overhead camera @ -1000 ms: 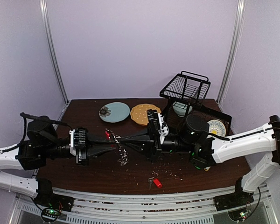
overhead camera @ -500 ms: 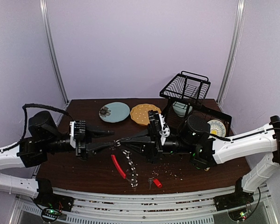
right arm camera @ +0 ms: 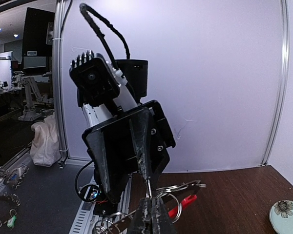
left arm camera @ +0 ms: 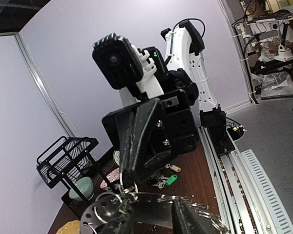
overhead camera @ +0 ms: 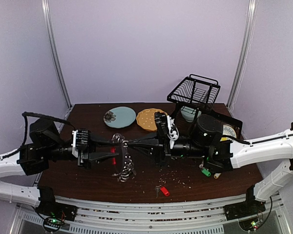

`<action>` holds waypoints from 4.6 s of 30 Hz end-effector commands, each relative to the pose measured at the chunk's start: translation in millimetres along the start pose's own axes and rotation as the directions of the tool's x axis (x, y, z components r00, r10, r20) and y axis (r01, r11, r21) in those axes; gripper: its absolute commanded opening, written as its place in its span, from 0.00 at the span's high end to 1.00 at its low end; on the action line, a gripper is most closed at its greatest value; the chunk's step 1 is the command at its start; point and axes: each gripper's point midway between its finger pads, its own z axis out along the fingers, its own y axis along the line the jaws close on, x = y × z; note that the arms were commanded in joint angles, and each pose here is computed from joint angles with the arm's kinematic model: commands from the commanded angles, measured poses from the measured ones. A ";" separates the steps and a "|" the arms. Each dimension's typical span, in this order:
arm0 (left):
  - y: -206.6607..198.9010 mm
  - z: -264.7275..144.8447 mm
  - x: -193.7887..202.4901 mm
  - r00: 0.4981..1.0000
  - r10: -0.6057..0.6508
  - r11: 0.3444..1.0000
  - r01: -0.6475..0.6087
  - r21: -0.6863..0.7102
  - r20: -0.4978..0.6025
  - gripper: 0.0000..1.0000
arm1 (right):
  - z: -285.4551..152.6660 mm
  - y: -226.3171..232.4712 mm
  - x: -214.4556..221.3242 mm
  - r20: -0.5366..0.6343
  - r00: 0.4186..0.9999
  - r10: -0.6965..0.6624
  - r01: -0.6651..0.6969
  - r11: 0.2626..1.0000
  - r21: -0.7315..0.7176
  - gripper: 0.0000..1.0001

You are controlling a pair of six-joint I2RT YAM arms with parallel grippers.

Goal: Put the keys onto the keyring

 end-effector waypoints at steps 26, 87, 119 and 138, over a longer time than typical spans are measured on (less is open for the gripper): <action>43.6 10.0 27.1 0.983 -0.081 0.986 0.054 -0.160 -0.164 0.90 | 8.9 -29.4 0.3 -0.064 0.991 0.114 -0.102 0.982 0.161 1.00; -20.3 37.0 15.3 0.861 -0.475 0.826 0.507 0.246 -0.181 1.00 | -37.4 -0.5 -32.2 -0.146 0.277 -0.950 0.926 0.304 -0.224 0.70; -14.7 24.2 -8.0 0.941 -0.338 0.910 0.336 0.243 -0.035 1.00 | -49.6 42.4 -7.6 -0.167 0.693 -0.701 0.608 0.693 -0.388 0.47; -31.0 27.3 -10.8 0.946 -0.320 0.876 0.312 0.368 -0.042 1.00 | -33.0 31.7 6.7 -0.215 0.775 -0.594 0.446 0.755 -0.480 0.31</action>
